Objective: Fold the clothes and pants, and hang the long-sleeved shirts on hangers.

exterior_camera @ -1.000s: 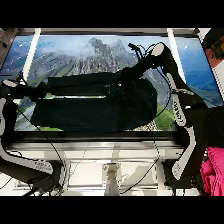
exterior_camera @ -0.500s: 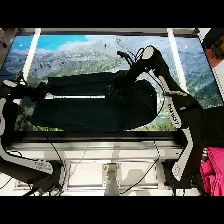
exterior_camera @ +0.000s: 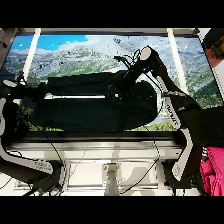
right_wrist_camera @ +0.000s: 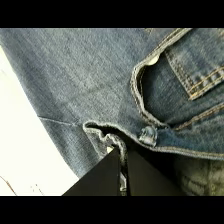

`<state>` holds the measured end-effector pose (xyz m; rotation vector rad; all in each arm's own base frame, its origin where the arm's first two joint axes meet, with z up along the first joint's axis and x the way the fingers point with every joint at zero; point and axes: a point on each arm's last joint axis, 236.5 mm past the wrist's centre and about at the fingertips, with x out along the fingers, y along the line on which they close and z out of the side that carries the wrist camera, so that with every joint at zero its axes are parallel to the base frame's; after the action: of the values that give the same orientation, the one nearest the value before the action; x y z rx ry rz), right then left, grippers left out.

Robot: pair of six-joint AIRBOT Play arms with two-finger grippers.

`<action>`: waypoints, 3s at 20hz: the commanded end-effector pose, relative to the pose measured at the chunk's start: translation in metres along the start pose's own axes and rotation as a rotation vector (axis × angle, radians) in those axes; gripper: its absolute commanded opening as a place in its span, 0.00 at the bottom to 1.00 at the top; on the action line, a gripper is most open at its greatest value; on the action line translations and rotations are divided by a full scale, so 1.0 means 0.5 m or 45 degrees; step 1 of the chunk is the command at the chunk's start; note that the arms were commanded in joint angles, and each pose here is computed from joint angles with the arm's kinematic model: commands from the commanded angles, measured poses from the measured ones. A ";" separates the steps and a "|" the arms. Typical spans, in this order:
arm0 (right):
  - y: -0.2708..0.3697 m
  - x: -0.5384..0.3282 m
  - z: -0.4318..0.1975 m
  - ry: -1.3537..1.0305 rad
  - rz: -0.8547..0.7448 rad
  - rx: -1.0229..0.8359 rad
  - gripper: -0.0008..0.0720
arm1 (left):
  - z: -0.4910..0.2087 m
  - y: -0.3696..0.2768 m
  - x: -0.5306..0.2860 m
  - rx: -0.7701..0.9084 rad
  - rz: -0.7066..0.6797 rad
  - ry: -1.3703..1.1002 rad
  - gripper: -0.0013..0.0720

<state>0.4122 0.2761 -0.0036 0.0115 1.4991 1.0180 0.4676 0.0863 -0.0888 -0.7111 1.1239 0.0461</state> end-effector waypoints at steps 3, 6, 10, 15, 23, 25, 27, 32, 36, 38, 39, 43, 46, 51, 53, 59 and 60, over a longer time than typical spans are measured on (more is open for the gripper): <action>-0.100 -0.147 0.023 -0.249 -0.206 0.277 0.04 | 0.001 0.000 0.000 0.005 0.000 -0.001 0.03; -0.248 -0.374 -0.027 -0.542 -0.490 0.528 0.04 | 0.001 0.000 0.000 0.005 0.000 -0.001 0.03; -0.410 -0.700 -0.249 -0.954 -0.792 1.057 0.04 | 0.001 -0.001 0.000 0.005 0.000 -0.001 0.03; -0.430 -0.808 -0.387 -1.112 -0.813 1.291 0.05 | 0.001 -0.001 0.000 0.004 0.000 -0.001 0.03; -0.451 -0.809 -0.428 -0.982 -0.968 1.215 0.44 | 0.001 0.000 0.000 0.004 0.000 -0.002 0.03; -0.457 -0.791 -0.473 -0.851 -1.012 1.239 0.05 | 0.019 0.014 -0.007 -0.011 0.013 -0.045 0.03; -0.467 -0.747 -0.525 -0.744 -0.939 1.318 0.05 | 0.038 0.028 -0.027 -0.026 0.023 -0.092 0.03; -0.473 -0.539 -0.623 -0.548 -0.421 1.580 0.05 | 0.107 0.033 -0.111 0.013 0.069 -0.286 0.63; -0.523 -0.445 -0.662 -0.540 -0.367 1.706 0.66 | 0.093 0.006 -0.113 0.007 0.024 -0.253 0.79; -0.553 -0.430 -0.661 -0.559 -0.365 1.720 0.66 | 0.083 -0.018 -0.129 -0.016 -0.034 -0.231 0.25; -0.572 -0.425 -0.658 -0.581 -0.359 1.727 0.66 | 0.077 -0.023 -0.144 0.004 -0.036 -0.221 0.13; -0.620 -0.402 -0.637 -0.705 -0.189 1.752 0.66 | 0.053 -0.039 -0.257 0.113 0.016 -0.239 0.07; -0.647 -0.407 -0.679 -0.732 -0.177 1.780 0.66 | -0.028 -0.023 -0.327 0.099 0.045 -0.185 0.10; -0.676 -0.434 -0.728 -0.789 -0.189 1.771 0.66 | -0.235 0.065 -0.353 -0.190 0.030 0.038 0.52; -0.683 -0.411 -0.708 -0.791 -0.120 1.726 0.66 | -0.299 0.097 -0.336 -0.313 0.021 0.076 0.52; -0.717 -0.372 -0.654 -0.810 -0.102 1.668 0.62 | -0.432 0.140 -0.303 -0.460 -0.046 0.187 0.52; -0.721 -0.370 -0.650 -0.813 -0.109 1.665 0.54 | -0.439 0.147 -0.299 -0.473 -0.047 0.184 0.52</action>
<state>0.3792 -0.2305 -0.1060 1.0917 1.3051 -0.1900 0.2143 0.0816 -0.0396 -1.0286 1.2390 0.1867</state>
